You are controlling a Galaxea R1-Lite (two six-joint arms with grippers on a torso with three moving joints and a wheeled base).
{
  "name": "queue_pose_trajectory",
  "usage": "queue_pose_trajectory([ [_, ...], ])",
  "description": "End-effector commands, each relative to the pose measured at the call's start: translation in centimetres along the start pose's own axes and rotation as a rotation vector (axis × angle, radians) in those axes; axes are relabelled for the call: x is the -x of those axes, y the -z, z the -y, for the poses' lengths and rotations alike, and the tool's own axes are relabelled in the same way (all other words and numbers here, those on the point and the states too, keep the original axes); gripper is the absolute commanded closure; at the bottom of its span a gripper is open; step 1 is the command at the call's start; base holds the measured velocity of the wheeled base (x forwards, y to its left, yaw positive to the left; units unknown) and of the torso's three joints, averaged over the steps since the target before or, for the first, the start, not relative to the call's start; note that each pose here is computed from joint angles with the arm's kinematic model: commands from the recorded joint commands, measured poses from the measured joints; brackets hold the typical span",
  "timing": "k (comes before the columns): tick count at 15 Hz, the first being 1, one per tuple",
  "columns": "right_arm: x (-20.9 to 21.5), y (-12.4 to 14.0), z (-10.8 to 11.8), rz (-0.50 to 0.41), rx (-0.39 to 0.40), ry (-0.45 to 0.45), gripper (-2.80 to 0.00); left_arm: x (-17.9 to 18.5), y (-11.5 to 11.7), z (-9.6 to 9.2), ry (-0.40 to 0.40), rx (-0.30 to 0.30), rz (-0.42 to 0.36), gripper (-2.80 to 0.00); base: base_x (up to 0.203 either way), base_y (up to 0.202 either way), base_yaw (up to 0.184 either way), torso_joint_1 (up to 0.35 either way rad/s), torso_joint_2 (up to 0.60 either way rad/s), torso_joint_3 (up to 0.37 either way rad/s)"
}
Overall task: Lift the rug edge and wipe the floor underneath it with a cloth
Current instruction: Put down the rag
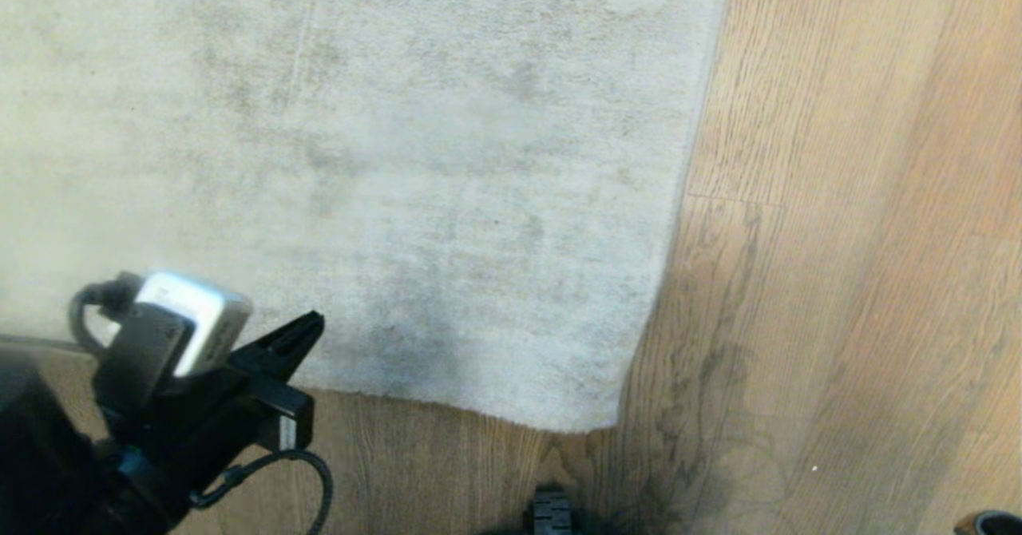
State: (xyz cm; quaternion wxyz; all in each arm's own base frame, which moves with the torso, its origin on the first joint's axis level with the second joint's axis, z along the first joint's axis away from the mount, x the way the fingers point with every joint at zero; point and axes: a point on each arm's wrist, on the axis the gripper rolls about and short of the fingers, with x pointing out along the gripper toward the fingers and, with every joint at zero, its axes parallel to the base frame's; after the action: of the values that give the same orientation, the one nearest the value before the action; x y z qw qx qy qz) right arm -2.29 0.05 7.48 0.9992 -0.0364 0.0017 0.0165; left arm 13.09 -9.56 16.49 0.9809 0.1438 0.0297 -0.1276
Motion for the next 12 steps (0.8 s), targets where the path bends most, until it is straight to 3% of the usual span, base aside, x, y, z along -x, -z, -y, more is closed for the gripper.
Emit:
queue_pose_trajectory([
  [1,0.0,0.0,0.0,-0.001,0.001,-0.001,0.00,2.3,-0.1,-2.9,-0.106,0.039,0.073,0.00,0.000,0.000,0.000,0.000,0.00,0.000],
  [5,0.0,0.0,0.0,-0.001,0.001,-0.001,0.00,6.4,1.4,-6.7,-0.298,0.008,0.133,0.00,0.000,0.000,0.000,0.000,0.00,0.000],
  [12,0.0,0.0,0.0,-0.001,0.001,-0.001,0.00,11.8,4.2,-5.8,-0.285,-0.036,0.147,0.00,0.000,0.000,0.000,0.000,0.00,0.000],
])
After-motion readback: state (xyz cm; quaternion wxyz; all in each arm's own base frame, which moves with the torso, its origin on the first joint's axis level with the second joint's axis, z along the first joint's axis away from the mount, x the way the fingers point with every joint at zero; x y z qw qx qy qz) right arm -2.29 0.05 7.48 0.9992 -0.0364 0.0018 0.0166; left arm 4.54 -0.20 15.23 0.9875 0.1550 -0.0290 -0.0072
